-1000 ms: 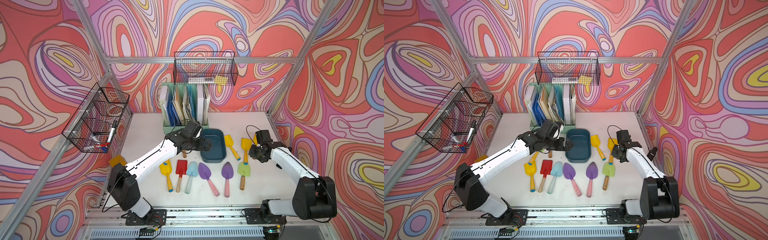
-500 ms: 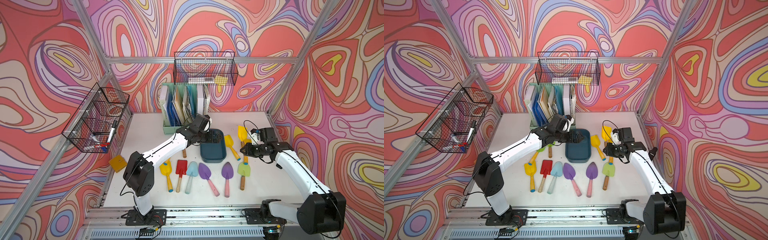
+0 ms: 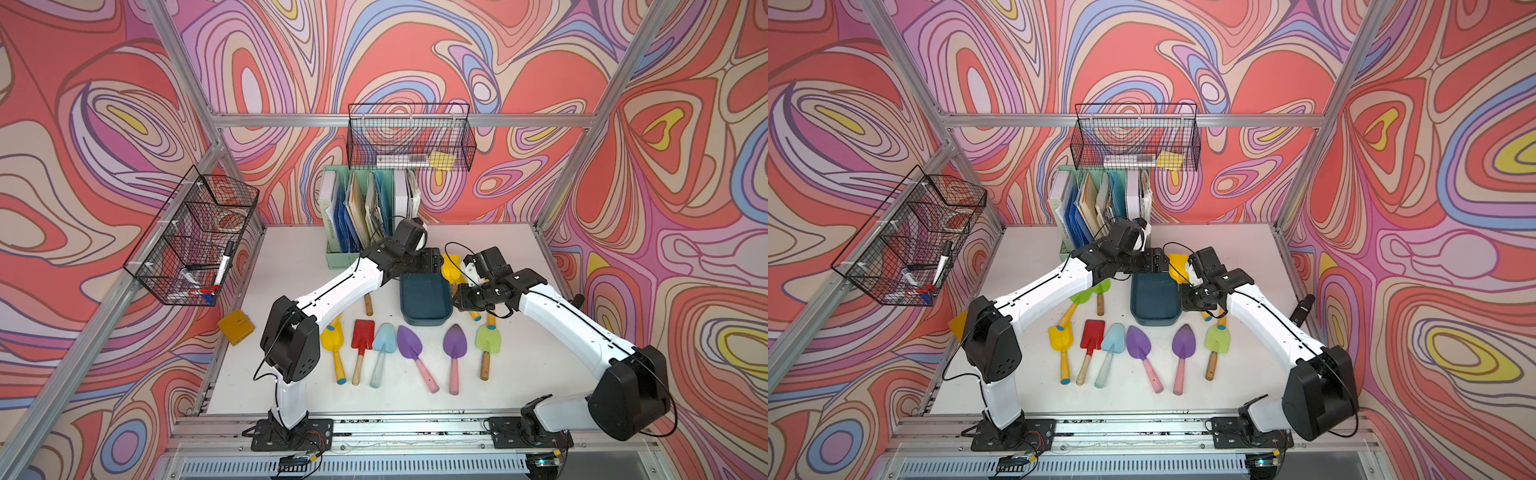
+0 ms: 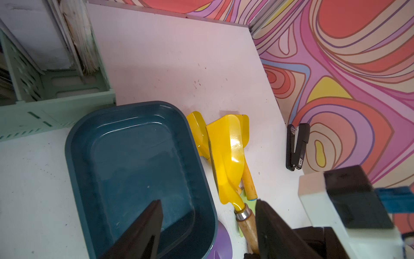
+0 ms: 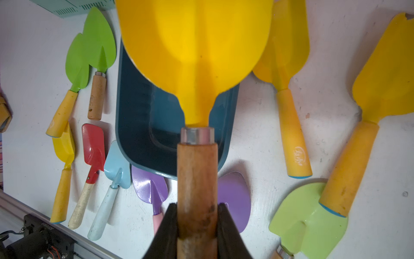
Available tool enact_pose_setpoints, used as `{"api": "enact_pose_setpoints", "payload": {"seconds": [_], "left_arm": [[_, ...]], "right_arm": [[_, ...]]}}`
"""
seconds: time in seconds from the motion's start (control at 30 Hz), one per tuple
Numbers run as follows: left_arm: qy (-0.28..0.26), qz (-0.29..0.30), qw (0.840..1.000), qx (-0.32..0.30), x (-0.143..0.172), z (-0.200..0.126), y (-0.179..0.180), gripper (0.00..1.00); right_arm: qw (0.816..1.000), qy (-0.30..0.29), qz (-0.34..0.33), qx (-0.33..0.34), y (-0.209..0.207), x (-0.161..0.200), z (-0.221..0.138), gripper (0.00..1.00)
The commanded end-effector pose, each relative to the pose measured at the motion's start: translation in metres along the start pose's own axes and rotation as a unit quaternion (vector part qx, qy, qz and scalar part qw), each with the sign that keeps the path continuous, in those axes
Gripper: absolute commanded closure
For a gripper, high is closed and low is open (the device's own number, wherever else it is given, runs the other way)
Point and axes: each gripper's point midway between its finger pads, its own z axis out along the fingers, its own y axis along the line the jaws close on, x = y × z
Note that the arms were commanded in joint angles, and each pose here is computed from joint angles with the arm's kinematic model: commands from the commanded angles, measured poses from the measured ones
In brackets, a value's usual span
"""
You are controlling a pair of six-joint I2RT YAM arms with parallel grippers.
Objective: Put the shovel into the storage box
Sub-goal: Place the shovel in the storage box.
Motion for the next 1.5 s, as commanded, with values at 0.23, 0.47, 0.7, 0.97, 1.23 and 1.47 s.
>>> {"api": "enact_pose_setpoints", "payload": {"seconds": [0.23, 0.47, 0.7, 0.97, 1.23, 1.47], "left_arm": [[0.023, -0.003, 0.999, -0.030, 0.014, 0.017, 0.015, 0.37], [0.030, -0.011, 0.999, -0.032, 0.020, 0.029, 0.020, 0.46], [0.037, -0.020, 0.999, -0.028, 0.025, 0.040, 0.022, 0.59], [0.036, -0.030, 0.999, -0.021, 0.028, 0.046, 0.023, 0.68], [0.042, -0.036, 0.998, -0.019, 0.032, 0.051, 0.024, 0.88], [0.053, -0.040, 0.997, -0.025, 0.038, 0.055, 0.028, 1.00]], "right_arm": [[1.000, -0.024, 0.001, 0.009, 0.018, -0.015, 0.005, 1.00], [1.000, -0.023, -0.004, 0.004, 0.028, -0.014, 0.009, 1.00], [1.000, -0.028, -0.008, -0.003, 0.034, -0.016, 0.007, 1.00], [0.999, -0.025, -0.011, -0.016, 0.042, -0.014, 0.010, 1.00], [0.999, -0.025, -0.013, -0.021, 0.047, -0.015, 0.013, 1.00], [0.999, -0.028, -0.013, -0.024, 0.050, -0.017, 0.015, 1.00]]}}
